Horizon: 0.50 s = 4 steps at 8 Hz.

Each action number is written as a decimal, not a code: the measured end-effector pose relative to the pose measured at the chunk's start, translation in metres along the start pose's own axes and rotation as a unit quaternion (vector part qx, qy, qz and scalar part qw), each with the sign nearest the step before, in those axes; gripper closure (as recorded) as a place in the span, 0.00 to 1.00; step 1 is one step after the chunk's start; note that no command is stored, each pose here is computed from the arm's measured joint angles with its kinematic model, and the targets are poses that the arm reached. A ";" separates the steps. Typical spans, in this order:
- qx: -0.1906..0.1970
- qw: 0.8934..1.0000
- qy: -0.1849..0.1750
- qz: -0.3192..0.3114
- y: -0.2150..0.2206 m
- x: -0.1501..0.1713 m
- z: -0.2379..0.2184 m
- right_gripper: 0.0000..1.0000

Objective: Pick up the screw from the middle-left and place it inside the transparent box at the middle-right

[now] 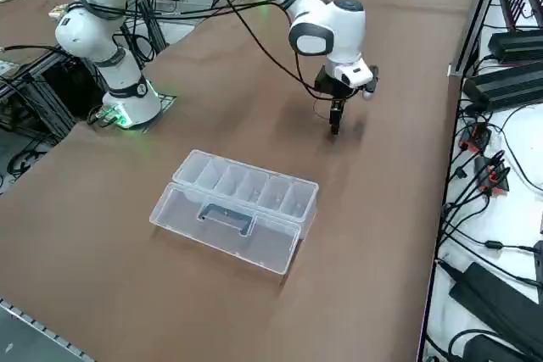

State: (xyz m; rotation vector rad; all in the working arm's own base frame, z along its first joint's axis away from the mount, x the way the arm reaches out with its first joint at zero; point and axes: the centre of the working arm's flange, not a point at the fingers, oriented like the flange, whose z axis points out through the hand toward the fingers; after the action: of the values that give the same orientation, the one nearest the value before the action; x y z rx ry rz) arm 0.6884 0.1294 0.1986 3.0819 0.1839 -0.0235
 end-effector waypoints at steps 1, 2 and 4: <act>0.000 1.000 0.002 0.001 0.000 0.000 0.000 0.32; 0.000 1.000 0.005 0.002 0.001 0.001 0.002 0.33; 0.000 1.000 0.007 0.014 0.001 0.001 0.007 0.35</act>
State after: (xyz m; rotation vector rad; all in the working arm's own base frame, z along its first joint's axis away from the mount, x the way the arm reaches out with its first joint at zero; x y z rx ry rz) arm 0.6897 0.1286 0.1916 3.0856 0.1422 0.0002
